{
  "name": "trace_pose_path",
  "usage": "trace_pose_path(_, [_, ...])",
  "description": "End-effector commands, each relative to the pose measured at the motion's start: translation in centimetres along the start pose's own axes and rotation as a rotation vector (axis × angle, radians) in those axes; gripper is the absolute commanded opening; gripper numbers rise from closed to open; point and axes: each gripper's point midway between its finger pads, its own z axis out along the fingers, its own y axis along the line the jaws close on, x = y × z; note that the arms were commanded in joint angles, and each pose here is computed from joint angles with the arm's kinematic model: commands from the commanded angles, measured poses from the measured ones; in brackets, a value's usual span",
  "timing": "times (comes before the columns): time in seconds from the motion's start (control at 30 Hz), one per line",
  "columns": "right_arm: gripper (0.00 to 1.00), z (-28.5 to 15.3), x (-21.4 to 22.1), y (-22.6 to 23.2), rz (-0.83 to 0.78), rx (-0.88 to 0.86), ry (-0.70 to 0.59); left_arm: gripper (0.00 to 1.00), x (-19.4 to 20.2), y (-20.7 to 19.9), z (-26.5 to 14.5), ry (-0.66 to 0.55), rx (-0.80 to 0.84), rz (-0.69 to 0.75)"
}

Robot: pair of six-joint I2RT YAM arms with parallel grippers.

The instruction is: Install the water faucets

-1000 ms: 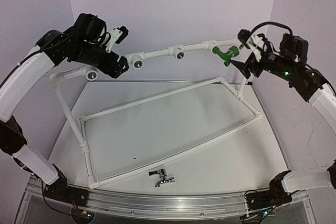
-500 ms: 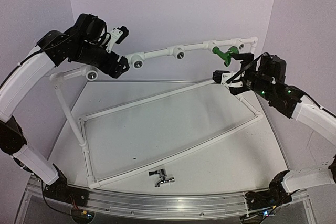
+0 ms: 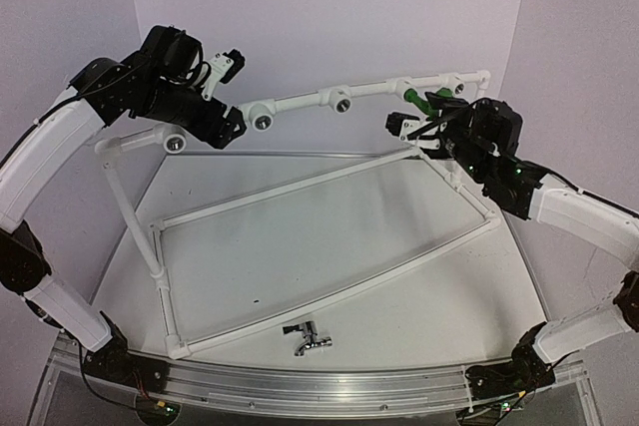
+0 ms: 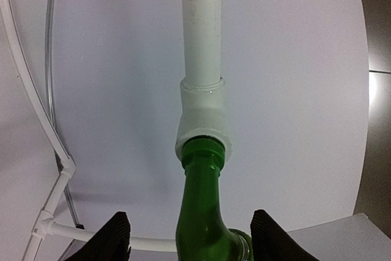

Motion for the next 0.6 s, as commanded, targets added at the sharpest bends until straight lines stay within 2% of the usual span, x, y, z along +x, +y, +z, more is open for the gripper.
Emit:
trace_pose_path(0.0, [0.55, -0.1, 0.1, -3.4, 0.342, 0.004, 0.034, 0.9, 1.7, -1.2, -0.3, 0.062, 0.059, -0.028])
trace_pose_path(0.1, [0.49, -0.2, -0.2, -2.9, 0.506, -0.064, 0.035, 0.9, 1.7, -1.1, -0.2, 0.063, 0.058, -0.029])
trace_pose_path(0.3, [0.44, -0.9, -1.3, -0.4, 0.78, -0.213, 0.026, 0.9, 1.6, -1.2, -0.2, 0.062, 0.06, -0.028])
trace_pose_path(0.57, [0.39, -1.2, -2.5, -0.3, 1.077, -0.285, 0.012, 0.89, 1.5, -1.1, -0.2, 0.062, 0.058, -0.028])
